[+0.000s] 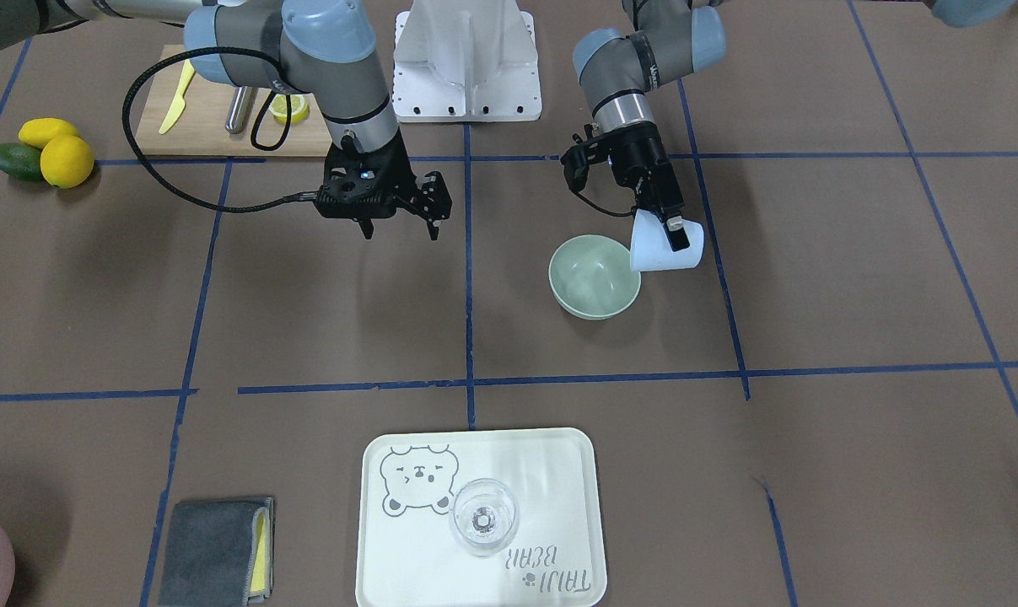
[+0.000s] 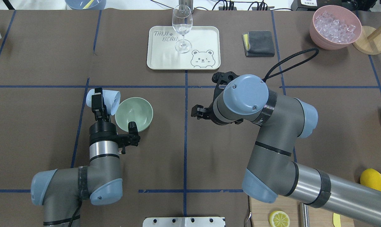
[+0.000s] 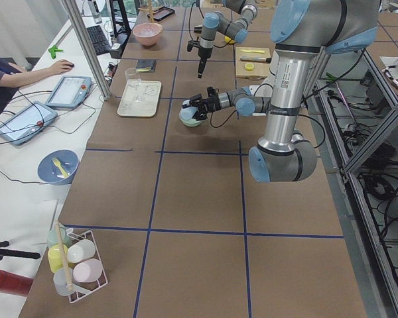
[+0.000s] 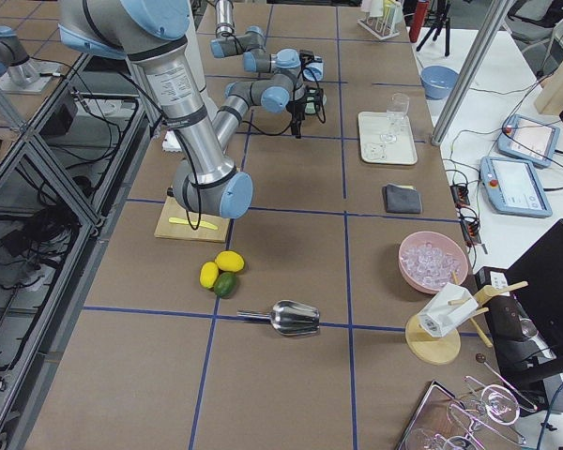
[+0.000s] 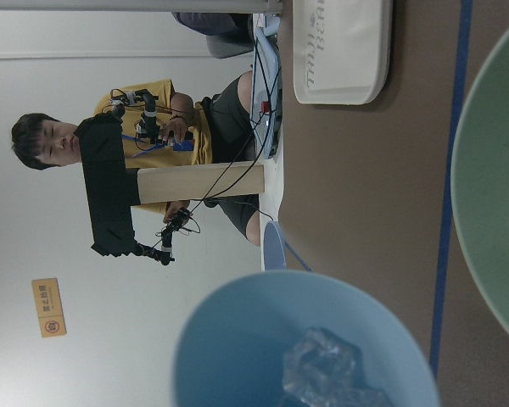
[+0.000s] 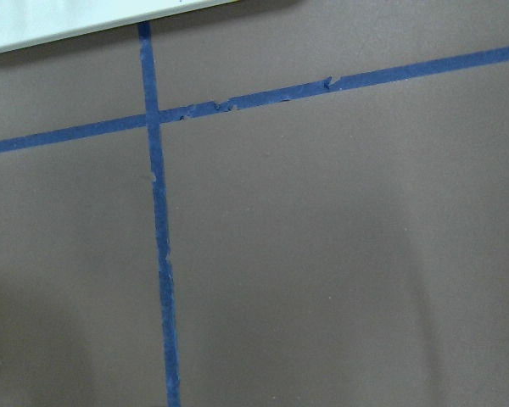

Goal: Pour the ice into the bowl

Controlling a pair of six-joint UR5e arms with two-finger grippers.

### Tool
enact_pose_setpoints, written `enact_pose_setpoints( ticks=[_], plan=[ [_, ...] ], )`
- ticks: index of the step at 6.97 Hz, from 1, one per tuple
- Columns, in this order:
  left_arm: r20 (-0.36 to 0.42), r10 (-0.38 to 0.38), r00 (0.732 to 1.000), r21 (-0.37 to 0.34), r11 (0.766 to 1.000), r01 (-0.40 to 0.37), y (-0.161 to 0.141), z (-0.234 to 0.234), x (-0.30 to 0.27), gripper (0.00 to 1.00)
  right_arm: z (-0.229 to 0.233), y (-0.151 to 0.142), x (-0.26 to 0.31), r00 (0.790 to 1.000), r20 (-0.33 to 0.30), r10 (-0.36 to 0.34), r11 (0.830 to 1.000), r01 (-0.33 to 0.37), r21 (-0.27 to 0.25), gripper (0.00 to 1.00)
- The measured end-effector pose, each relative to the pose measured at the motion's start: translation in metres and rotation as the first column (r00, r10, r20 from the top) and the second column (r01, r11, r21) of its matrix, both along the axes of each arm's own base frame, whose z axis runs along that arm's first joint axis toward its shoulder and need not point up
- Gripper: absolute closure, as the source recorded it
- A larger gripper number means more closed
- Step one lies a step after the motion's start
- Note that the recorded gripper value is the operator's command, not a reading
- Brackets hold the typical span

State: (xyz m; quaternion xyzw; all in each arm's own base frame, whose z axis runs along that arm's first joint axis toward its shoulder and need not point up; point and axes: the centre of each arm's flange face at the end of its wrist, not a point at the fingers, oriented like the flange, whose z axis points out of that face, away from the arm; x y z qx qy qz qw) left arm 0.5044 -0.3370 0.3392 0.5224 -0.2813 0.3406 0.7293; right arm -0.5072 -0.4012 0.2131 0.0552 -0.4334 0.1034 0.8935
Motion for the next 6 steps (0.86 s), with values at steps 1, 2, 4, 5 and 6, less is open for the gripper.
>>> enact_pose_setpoints(
  ticks=[1,2,4,5,6],
  plan=[
    [0.033,0.006,0.999,0.0,1.0,-0.006,-0.001,0.0008,-0.0017,1.0,0.0,0.0,0.0001,1.0,0.0,0.001,1.0,-0.001,-0.001,0.0],
    [0.06,0.008,0.998,0.002,1.0,-0.008,-0.0024,0.0021,-0.0035,1.0,-0.0007,-0.0002,0.0005,1.0,0.006,0.002,1.0,-0.002,0.001,0.0],
    [0.082,0.008,0.997,0.014,1.0,-0.009,-0.0034,-0.003,-0.0038,1.0,-0.0024,-0.0003,0.0012,1.0,0.025,0.007,1.0,-0.007,0.005,0.0],
    [0.082,0.007,0.997,0.017,1.0,-0.008,-0.0038,-0.0048,-0.0047,1.0,-0.0027,-0.0004,0.0012,1.0,0.028,0.008,1.0,-0.008,0.005,0.0],
    [0.09,0.002,0.996,0.023,1.0,-0.004,-0.0041,-0.0031,-0.0072,1.0,-0.0029,-0.0004,0.0012,1.0,0.029,0.008,1.0,-0.009,0.005,0.0]
  ],
)
